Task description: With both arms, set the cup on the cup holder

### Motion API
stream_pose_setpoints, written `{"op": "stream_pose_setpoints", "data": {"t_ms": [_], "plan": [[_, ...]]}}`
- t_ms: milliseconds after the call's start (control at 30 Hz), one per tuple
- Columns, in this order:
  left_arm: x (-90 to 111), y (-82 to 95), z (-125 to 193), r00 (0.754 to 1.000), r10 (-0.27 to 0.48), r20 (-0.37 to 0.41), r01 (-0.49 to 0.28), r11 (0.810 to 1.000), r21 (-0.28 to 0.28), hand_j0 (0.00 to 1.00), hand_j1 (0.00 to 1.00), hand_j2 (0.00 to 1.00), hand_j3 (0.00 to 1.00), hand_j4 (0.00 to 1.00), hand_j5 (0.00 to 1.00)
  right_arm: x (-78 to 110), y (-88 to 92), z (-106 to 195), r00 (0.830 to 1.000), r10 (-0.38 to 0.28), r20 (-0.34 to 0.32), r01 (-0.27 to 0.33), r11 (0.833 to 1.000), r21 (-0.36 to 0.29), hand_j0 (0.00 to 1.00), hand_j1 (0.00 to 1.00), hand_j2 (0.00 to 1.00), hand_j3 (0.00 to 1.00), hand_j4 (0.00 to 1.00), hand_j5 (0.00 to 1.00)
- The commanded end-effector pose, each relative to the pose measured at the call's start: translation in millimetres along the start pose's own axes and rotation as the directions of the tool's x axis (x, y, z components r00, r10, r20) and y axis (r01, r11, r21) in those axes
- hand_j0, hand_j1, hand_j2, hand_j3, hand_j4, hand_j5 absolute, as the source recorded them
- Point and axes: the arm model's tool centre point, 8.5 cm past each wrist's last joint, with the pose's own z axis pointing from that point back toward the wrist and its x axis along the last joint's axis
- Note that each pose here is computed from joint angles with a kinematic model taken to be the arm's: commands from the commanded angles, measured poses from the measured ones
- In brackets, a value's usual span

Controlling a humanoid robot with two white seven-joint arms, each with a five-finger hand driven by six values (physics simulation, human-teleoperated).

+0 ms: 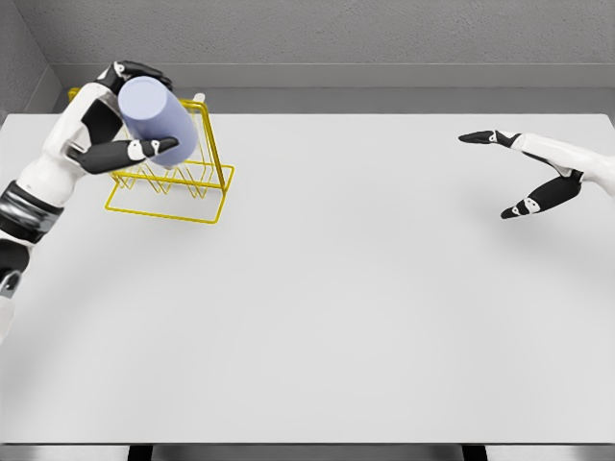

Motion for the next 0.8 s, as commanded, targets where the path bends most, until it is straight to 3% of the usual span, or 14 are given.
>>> {"op": "stream_pose_setpoints", "data": {"t_ms": [0, 533, 567, 633, 700, 767], "plan": [[-5.7, 7.1, 4.8, 1.0, 0.0, -0.025, 0.001, 1.0, 0.015, 0.37, 0.37, 0.37, 0.37, 0.37, 0.37, 0.2, -1.0, 0.4, 1.0, -0.006, 0.001, 0.006, 1.0, -0.006, 1.0, 1.0, 1.0, 1.0, 1.0, 1.0], [-17.6, -0.3, 4.1, 0.999, 0.015, -0.046, -0.015, 1.0, 0.014, 0.39, 0.39, 0.39, 0.39, 0.39, 0.39, -0.2, -1.0, 0.6, 1.0, -0.006, 0.0, 0.006, 1.0, -0.006, 1.0, 1.0, 1.0, 1.0, 1.0, 1.0], [-17.1, -0.4, 4.2, 0.999, 0.013, -0.046, -0.012, 1.0, 0.01, 0.48, 0.48, 0.48, 0.48, 0.48, 0.48, -0.2, -1.0, 0.6, 1.0, -0.006, 0.0, 0.006, 1.0, -0.006, 1.0, 1.0, 1.0, 1.0, 1.0, 1.0], [-16.2, 1.6, 5.7, 0.999, 0.005, -0.05, -0.005, 1.0, 0.007, 0.85, 0.85, 0.85, 0.85, 0.85, 0.85, -0.2, -1.0, 0.6, 1.0, -0.006, 0.0, 0.006, 1.0, -0.006, 1.0, 1.0, 1.0, 1.0, 1.0, 1.0], [-15.8, 2.4, 6.2, 0.999, 0.002, -0.05, -0.001, 1.0, 0.007, 0.99, 0.99, 0.99, 0.99, 0.99, 0.99, -0.2, -1.0, 0.6, 1.0, -0.006, 0.0, 0.006, 1.0, -0.006, 1.0, 1.0, 1.0, 1.0, 1.0, 1.0], [-15.1, 2.7, 5.7, 0.999, 0.001, -0.047, 0.0, 1.0, 0.007, 1.0, 1.0, 1.0, 1.0, 1.0, 1.0, 0.0, -0.8, 0.0, 1.0, -0.007, 0.001, 0.007, 1.0, -0.006, 1.0, 1.0, 1.0, 1.0, 1.0, 1.0]]}}
